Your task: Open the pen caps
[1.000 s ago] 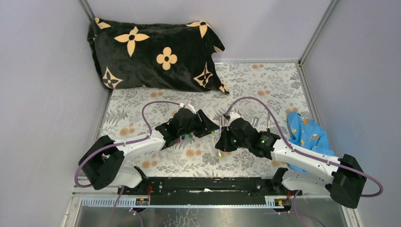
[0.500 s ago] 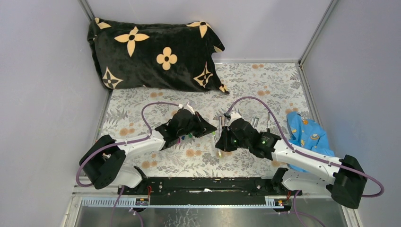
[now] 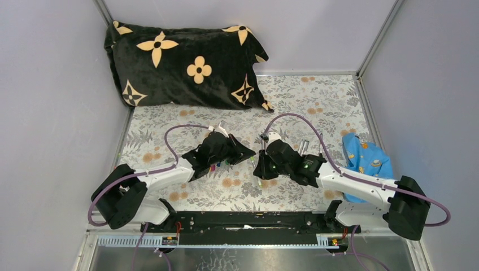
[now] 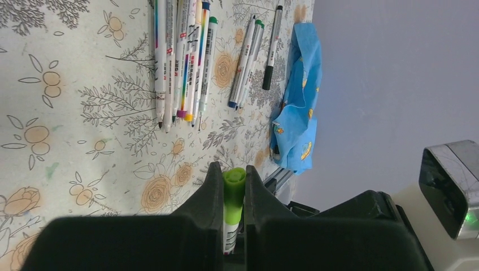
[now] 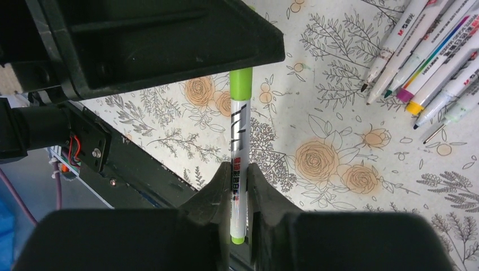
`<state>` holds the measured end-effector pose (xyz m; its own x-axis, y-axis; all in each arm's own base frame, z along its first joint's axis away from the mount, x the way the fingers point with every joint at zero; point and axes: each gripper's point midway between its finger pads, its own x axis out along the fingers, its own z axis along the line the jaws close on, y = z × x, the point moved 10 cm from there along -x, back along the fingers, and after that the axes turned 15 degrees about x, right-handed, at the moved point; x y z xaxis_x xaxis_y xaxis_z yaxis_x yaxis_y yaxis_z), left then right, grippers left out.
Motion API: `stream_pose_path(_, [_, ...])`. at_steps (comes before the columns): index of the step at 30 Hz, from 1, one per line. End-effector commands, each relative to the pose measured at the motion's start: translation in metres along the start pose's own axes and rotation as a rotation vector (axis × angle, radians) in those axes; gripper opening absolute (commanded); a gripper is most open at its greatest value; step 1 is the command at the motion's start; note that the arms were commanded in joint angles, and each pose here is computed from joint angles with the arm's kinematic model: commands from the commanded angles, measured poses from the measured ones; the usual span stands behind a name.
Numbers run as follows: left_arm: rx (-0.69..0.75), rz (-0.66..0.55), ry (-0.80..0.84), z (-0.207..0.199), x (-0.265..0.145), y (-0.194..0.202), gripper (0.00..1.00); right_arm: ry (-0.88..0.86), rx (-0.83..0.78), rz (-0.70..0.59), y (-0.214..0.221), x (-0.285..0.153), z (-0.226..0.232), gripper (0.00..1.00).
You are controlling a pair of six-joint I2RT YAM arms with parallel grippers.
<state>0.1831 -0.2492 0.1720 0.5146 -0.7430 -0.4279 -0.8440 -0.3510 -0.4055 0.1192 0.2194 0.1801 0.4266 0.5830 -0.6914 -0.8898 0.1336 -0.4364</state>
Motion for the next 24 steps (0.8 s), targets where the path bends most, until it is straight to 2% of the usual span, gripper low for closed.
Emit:
stream_pose_path(1, [-0.01, -0.042, 0.118, -0.026, -0.012, -0.009, 0.0, -0.071, -0.009, -0.086, -0.016, 0.005, 0.023, 0.04])
stream_pose_path(2, [-0.006, -0.049, 0.106, -0.026, -0.012, -0.01, 0.0, -0.067, -0.007, -0.084, -0.016, 0.005, 0.023, 0.0])
stream_pose_path(8, [-0.007, -0.149, 0.03, -0.017, -0.014, -0.028, 0.0, -0.051, -0.001, -0.055, -0.008, 0.006, 0.019, 0.0])
stream_pose_path(17, [-0.042, -0.262, -0.091, 0.017, -0.011, -0.068, 0.0, -0.054, 0.005, -0.014, 0.016, 0.004, 0.012, 0.0])
stream_pose_path(24, [-0.176, -0.297, -0.068, 0.038, -0.015, -0.081, 0.0, -0.054, 0.01, 0.007, 0.031, 0.012, 0.005, 0.0])
